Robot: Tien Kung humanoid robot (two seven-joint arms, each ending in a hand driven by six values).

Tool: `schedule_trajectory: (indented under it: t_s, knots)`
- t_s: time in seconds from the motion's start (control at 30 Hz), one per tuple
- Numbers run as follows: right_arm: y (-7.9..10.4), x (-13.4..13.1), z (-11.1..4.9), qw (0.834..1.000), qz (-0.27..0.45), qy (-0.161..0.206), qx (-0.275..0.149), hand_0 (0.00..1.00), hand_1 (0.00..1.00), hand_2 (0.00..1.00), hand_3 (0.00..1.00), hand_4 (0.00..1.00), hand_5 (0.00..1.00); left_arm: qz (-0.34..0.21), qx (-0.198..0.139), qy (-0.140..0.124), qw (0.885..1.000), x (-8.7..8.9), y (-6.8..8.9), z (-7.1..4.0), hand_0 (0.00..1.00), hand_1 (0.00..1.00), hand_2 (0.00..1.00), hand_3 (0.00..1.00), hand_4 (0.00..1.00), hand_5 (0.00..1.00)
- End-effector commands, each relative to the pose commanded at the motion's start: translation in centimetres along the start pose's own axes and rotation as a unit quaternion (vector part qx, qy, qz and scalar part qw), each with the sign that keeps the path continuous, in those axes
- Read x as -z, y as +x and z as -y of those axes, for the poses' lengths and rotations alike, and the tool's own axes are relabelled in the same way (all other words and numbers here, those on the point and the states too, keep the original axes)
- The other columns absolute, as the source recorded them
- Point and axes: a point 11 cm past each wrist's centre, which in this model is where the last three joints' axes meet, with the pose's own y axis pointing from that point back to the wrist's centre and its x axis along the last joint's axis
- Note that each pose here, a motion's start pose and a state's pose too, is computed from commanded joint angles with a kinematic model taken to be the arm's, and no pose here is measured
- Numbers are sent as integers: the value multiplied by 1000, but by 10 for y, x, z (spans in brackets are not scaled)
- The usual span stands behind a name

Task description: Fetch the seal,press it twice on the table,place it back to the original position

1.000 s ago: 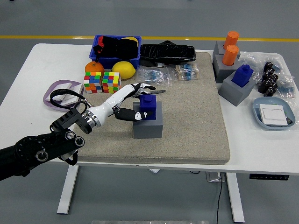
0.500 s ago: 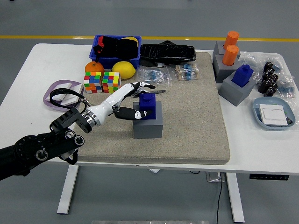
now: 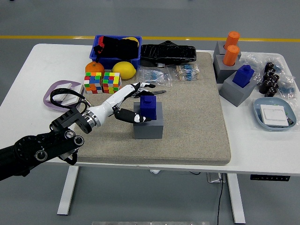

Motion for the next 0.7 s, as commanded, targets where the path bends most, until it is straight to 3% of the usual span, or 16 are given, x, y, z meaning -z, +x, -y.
schedule_trajectory:
  t_s: [0.3, 0.33, 0.5, 0.53, 0.7]
  knots:
    - [0, -1, 0, 1000, 4, 0, -1, 784, 683, 659, 623, 801, 451, -24, 9, 8, 1000, 0, 4, 0, 796, 836, 801, 899, 998, 12]
    - [0, -1, 0, 1000, 4, 0, -1, 783, 684, 659, 623, 801, 451, -29, 11, 12, 999, 2, 5, 0, 911, 963, 936, 978, 998, 231]
    - [0, -3, 0, 1000, 7, -2, -1, 783, 684, 659, 623, 801, 451, -51, 25, 29, 998, 4, 12, -3, 911, 963, 936, 978, 998, 231]
    - [0, -3, 0, 1000, 7, -3, -1, 784, 683, 659, 623, 801, 450, -55, 25, 29, 998, 4, 13, -4, 998, 998, 998, 998, 998, 441]
    - [-1, -5, 0, 1000, 8, -4, 0, 784, 683, 659, 623, 801, 450, -73, 22, 30, 997, 1, 21, -6, 998, 998, 998, 998, 998, 441]
